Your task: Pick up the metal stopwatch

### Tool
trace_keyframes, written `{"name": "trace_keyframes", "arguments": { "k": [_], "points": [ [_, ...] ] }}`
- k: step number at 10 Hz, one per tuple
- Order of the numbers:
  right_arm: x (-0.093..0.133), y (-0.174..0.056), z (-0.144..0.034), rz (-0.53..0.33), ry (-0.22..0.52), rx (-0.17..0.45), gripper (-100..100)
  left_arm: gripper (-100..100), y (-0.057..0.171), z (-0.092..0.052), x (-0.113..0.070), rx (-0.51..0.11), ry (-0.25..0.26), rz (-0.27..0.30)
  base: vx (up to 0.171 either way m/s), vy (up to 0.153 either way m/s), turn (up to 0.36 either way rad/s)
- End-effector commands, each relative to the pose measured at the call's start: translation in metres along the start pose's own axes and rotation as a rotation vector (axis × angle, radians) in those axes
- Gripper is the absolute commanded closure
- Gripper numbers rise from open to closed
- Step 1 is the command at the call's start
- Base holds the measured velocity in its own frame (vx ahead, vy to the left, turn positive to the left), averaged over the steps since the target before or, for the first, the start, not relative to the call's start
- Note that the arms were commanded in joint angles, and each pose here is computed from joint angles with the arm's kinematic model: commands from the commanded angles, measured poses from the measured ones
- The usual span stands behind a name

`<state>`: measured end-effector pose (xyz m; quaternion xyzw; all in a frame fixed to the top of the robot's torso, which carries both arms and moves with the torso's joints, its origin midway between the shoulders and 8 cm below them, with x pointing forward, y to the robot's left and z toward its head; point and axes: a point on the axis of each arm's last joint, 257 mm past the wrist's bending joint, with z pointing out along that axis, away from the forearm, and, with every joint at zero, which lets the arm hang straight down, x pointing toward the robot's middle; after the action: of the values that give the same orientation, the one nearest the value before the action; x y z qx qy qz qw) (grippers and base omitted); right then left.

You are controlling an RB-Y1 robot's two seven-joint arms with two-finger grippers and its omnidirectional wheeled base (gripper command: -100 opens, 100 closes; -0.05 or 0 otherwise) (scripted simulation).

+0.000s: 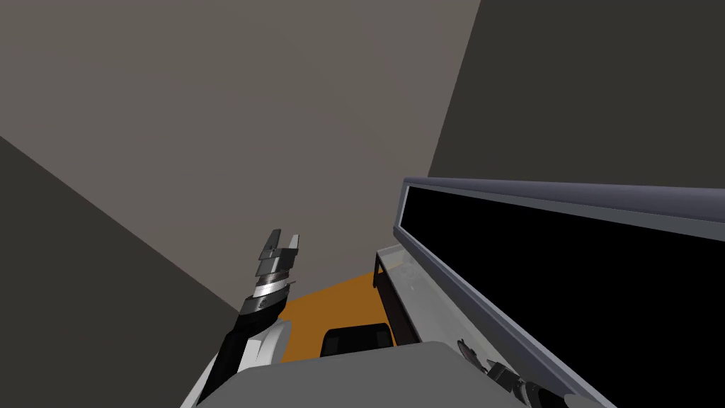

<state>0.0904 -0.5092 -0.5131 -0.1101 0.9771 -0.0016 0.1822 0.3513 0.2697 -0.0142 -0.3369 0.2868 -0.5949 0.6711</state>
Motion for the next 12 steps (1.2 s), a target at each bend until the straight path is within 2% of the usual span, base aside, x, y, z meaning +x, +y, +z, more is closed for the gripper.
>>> {"name": "trace_keyframes", "arguments": {
  "k": [1, 4, 5, 6, 10, 11, 12],
  "points": [
    [0.002, 0.004, 0.008, 0.010, -0.004, 0.005, -100, 0, 0.000, 0.000, 0.000, 0.000, 0.000, 0.000, -0.001, -0.018, 0.071],
    [0.006, 0.012, 0.021, 0.025, -0.007, 0.012, -100, 0, 0.000, 0.000, 0.000, 0.000, 0.000, 0.000, -0.015, -0.033, 0.069],
    [0.005, 0.010, 0.019, 0.022, -0.007, 0.010, -100, 0, 0.000, 0.000, 0.000, 0.000, 0.000, 0.000, -0.006, -0.005, 0.019],
    [0.005, 0.010, 0.019, 0.022, -0.007, 0.011, 100, 0, 0.000, 0.000, 0.000, 0.000, 0.000, 0.000, 0.000, 0.000, 0.000],
    [0.005, 0.010, 0.019, 0.021, -0.007, 0.011, 100, 0, 0.000, 0.000, 0.000, 0.000, 0.000, 0.000, 0.000, 0.000, 0.000],
    [0.005, 0.010, 0.019, 0.021, -0.007, 0.011, 0, 0, 0.000, 0.000, 0.000, 0.000, 0.000, 0.000, 0.000, 0.000, 0.000],
    [0.004, 0.007, 0.012, 0.015, -0.005, 0.008, 100, 0, 0.000, 0.000, 0.000, 0.000, 0.000, 0.000, 0.012, 0.012, -0.077]
  ]
}}
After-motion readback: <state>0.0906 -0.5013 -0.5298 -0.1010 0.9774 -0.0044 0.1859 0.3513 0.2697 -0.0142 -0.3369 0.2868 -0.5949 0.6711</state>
